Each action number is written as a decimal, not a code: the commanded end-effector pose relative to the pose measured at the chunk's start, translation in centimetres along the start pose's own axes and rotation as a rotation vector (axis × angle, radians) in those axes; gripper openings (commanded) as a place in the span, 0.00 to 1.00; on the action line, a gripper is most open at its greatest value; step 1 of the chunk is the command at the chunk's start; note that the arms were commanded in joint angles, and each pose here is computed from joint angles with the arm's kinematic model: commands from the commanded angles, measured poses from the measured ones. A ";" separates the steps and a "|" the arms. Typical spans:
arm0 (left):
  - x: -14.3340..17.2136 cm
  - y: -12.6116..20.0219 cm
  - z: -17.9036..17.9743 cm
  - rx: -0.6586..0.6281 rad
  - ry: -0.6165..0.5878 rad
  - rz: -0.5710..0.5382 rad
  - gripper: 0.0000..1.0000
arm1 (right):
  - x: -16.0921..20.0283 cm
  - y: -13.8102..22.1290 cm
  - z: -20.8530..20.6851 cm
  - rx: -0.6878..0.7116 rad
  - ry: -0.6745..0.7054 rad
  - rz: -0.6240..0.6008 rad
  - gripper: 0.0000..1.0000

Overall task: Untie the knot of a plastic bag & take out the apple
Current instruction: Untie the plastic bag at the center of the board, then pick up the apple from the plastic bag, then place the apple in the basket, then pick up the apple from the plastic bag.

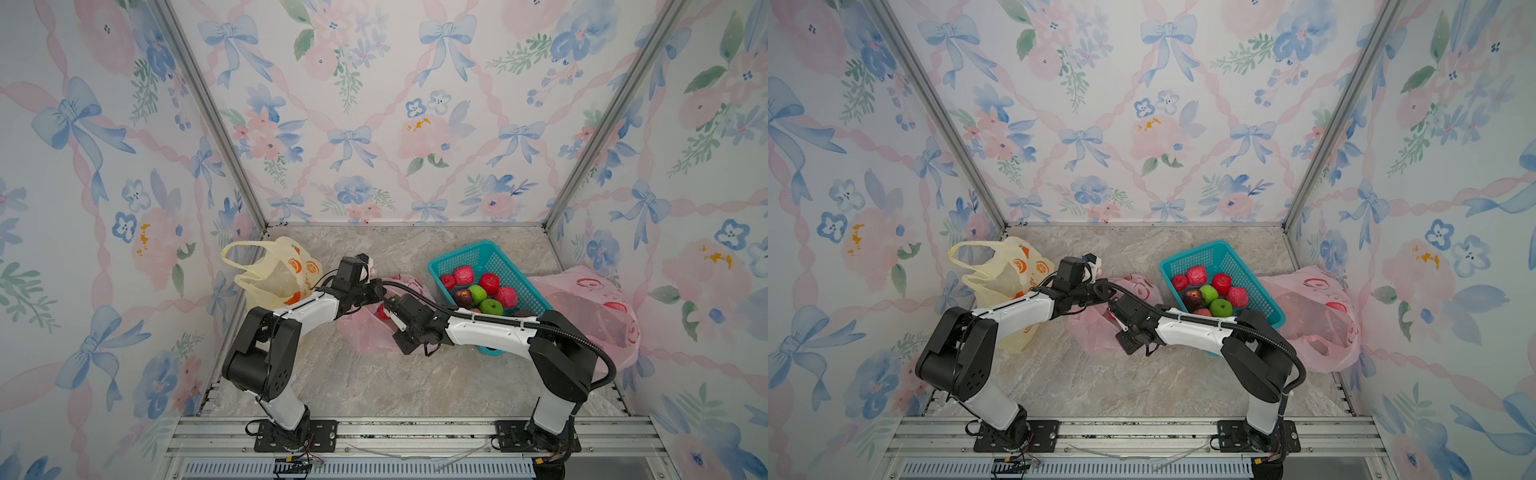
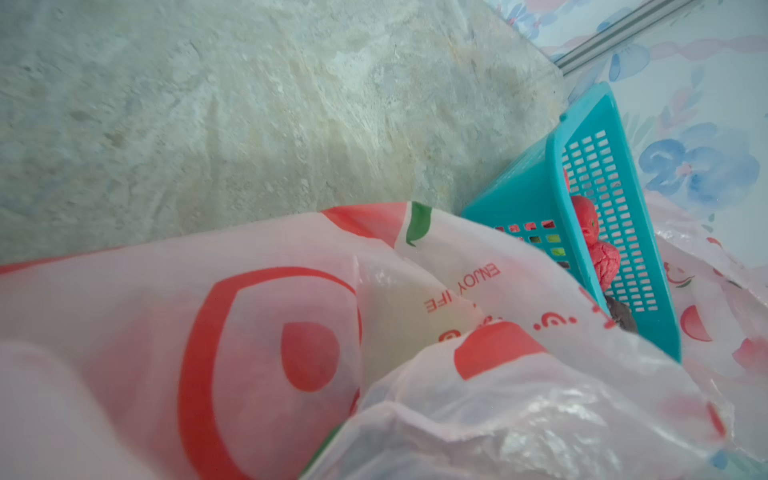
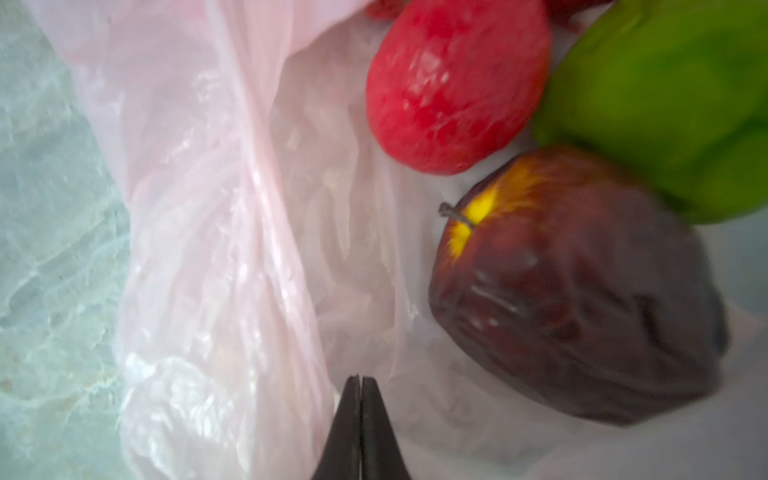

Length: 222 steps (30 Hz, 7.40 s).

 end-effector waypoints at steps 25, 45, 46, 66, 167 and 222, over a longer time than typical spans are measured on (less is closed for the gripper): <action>-3.6 0.3 -0.1 -0.079 -0.084 -0.223 0.00 | 1.3 2.7 -0.9 -0.166 -0.102 -0.047 0.26; 1.7 8.5 -3.8 -0.095 -0.154 -0.156 0.43 | -5.5 4.0 -1.8 -0.068 -0.151 -0.265 0.77; 1.7 9.1 -3.9 -0.103 -0.150 -0.163 0.47 | -5.6 3.8 -1.9 -0.043 -0.145 -0.260 0.78; 5.2 11.9 -2.7 -0.139 -0.068 -0.150 0.64 | -5.7 0.6 -3.9 0.149 0.048 -0.097 0.88; 4.6 10.9 -0.1 -0.267 -0.047 -0.174 0.79 | 4.8 11.7 -28.3 0.461 -0.796 -0.158 0.72; 4.4 12.1 0.3 -0.345 -0.024 -0.199 0.79 | -8.5 7.4 -2.0 -0.070 -0.046 -0.300 0.67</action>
Point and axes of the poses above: each gripper's point midway between its finger pads, its own y axis back along the fingers, its own z axis along the line the jaws close on, x = y × z, the point moved 9 cm from there along y, back along the fingers, and after that the axes turned 13 degrees about -y, right-handed, at the moved point
